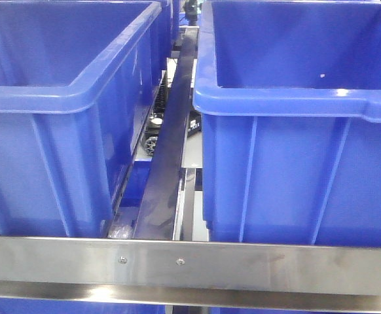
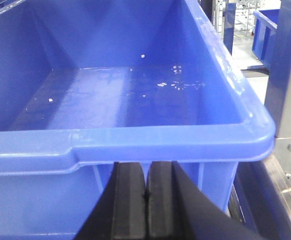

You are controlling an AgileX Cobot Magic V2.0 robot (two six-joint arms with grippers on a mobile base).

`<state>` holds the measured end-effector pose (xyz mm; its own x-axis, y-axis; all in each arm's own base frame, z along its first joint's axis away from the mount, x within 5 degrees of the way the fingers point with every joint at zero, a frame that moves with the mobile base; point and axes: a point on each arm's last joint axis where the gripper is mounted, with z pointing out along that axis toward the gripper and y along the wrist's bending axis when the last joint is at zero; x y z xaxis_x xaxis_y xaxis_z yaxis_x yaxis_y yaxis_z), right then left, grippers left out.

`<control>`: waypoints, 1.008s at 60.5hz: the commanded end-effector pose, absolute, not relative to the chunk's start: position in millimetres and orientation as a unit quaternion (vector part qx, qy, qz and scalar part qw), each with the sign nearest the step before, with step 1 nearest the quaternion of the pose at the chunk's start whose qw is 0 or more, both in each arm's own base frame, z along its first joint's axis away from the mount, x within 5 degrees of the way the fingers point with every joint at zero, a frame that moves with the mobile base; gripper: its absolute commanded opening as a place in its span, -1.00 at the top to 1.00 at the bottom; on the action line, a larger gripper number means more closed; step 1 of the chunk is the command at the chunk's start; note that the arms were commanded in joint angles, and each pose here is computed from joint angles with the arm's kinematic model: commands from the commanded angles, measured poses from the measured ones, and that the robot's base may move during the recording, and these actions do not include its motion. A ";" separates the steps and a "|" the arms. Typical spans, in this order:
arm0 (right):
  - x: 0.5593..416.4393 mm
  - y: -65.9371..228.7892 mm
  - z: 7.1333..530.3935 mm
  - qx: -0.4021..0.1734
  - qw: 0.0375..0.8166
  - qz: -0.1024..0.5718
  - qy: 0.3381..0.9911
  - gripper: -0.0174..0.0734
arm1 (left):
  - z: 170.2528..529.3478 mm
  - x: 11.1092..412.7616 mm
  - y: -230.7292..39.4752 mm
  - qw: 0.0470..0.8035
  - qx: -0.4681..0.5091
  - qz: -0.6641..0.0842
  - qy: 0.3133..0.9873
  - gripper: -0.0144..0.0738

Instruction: Sort and place red and blue blocks on shelf

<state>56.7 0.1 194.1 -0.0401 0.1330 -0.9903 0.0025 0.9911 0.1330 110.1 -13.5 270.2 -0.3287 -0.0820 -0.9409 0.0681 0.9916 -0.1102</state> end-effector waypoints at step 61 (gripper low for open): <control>54.0 -0.1 210.9 0.044 0.738 0.047 0.671 0.51 | 250.8 65.7 -6.7 0.672 -0.043 -0.117 0.730 0.37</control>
